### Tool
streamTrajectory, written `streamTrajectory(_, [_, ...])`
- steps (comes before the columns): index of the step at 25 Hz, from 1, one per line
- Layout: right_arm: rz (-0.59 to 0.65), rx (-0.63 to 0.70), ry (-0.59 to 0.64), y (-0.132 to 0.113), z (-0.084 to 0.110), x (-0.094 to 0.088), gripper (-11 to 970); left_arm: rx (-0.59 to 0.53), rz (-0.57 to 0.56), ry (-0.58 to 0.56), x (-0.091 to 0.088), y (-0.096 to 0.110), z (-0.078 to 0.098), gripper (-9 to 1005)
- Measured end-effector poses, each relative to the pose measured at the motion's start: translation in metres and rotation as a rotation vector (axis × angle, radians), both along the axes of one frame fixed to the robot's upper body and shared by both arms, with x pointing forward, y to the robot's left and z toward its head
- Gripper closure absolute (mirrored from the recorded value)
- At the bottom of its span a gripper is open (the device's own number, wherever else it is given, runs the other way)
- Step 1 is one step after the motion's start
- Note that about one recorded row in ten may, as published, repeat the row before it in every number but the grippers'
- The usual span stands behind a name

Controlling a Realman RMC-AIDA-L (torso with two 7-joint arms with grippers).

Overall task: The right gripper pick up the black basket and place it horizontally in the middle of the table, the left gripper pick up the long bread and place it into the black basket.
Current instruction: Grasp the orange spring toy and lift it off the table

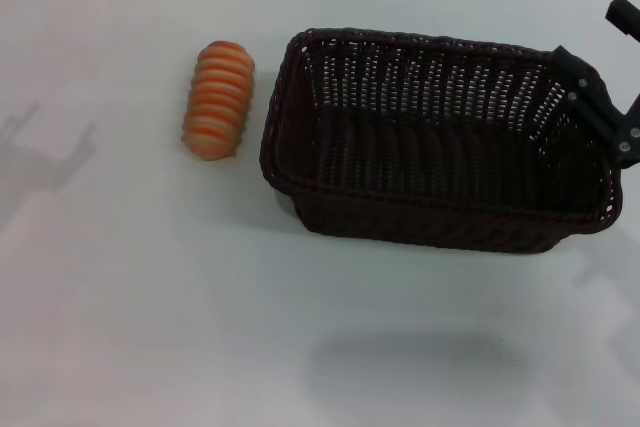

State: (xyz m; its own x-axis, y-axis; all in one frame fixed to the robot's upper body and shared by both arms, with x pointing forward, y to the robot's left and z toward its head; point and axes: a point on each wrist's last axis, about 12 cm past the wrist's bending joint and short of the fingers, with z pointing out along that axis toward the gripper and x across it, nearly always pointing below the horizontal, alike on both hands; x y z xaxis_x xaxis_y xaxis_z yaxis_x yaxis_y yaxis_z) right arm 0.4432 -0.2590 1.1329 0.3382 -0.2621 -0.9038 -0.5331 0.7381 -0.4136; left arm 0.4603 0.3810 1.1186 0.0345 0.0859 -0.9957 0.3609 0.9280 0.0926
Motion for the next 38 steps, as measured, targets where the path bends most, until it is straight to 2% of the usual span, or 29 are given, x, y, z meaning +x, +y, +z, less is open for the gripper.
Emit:
streamTrajectory(4, [-0.038, -0.046, -0.070, -0.006, 0.005, -0.015, 421, 0.018, -0.016, -0.006, 0.003, -0.003, 0.006, 155])
streamTrajectory(6, [-0.082, -0.043, -0.108, -0.017, 0.004, -0.028, 421, 0.018, -0.021, -0.014, 0.008, -0.005, 0.010, 155])
streamTrajectory(7, [-0.153, 0.000, -0.116, -0.033, 0.002, -0.041, 421, 0.014, -0.023, -0.016, 0.011, -0.006, 0.012, 156])
streamTrajectory(8, [-0.153, 0.000, -0.116, -0.033, 0.002, -0.041, 421, 0.008, -0.025, -0.022, 0.014, -0.006, 0.016, 156])
streamTrajectory(11, [-0.299, 0.058, -0.106, -0.064, -0.004, -0.063, 421, -0.002, -0.028, -0.041, 0.022, -0.009, 0.026, 156])
streamTrajectory(12, [-0.402, 0.070, -0.099, -0.088, -0.009, -0.079, 421, 0.001, -0.028, -0.055, 0.026, -0.012, 0.034, 156])
streamTrajectory(13, [-0.453, 0.076, -0.100, -0.101, -0.010, -0.087, 421, 0.009, -0.030, -0.058, 0.029, -0.013, 0.038, 156])
streamTrajectory(15, [-0.545, 0.081, -0.107, -0.125, -0.012, -0.103, 421, 0.029, -0.035, -0.055, 0.034, -0.018, 0.044, 156])
streamTrajectory(16, [-0.545, 0.081, -0.107, -0.125, -0.012, -0.103, 421, 0.029, -0.035, -0.055, 0.034, -0.018, 0.044, 156])
streamTrajectory(17, [-0.608, 0.079, -0.116, -0.143, -0.011, -0.116, 421, 0.043, -0.038, -0.052, 0.037, -0.021, 0.047, 156])
streamTrajectory(21, [-0.661, 0.061, -0.128, -0.157, -0.009, -0.126, 421, 0.060, -0.039, -0.041, 0.042, -0.025, 0.052, 156])
streamTrajectory(22, [-0.678, 0.051, -0.132, -0.162, -0.007, -0.128, 421, 0.068, -0.027, 0.027, 0.057, -0.033, 0.064, 156])
streamTrajectory(25, [-0.685, 0.046, -0.133, -0.164, -0.007, -0.129, 421, 0.061, -0.032, 0.084, 0.065, -0.039, 0.072, 156])
streamTrajectory(27, [-0.685, 0.039, -0.131, -0.165, -0.007, -0.128, 421, 0.035, -0.019, 0.182, 0.075, -0.047, 0.089, 156])
streamTrajectory(30, [-0.682, 0.031, -0.128, -0.165, -0.007, -0.128, 421, 0.049, -0.010, 0.216, 0.078, -0.051, 0.094, 156])
streamTrajectory(31, [-0.680, 0.028, -0.127, -0.165, -0.007, -0.128, 421, 0.102, 0.012, 0.309, 0.088, -0.061, 0.105, 156])
streamTrajectory(32, [-0.679, 0.025, -0.122, -0.165, -0.008, -0.129, 421, 0.138, 0.033, 0.379, 0.095, -0.067, 0.110, 156])
streamTrajectory(33, [-0.679, 0.025, -0.122, -0.165, -0.008, -0.129, 421, 0.138, 0.033, 0.379, 0.095, -0.067, 0.110, 156])
streamTrajectory(36, [-0.683, 0.022, -0.114, -0.165, -0.009, -0.130, 421, 0.199, 0.064, 0.517, 0.113, -0.084, 0.116, 156])
streamTrajectory(38, [-0.680, 0.018, -0.108, -0.165, -0.010, -0.130, 421, 0.212, 0.066, 0.547, 0.120, -0.089, 0.118, 156])
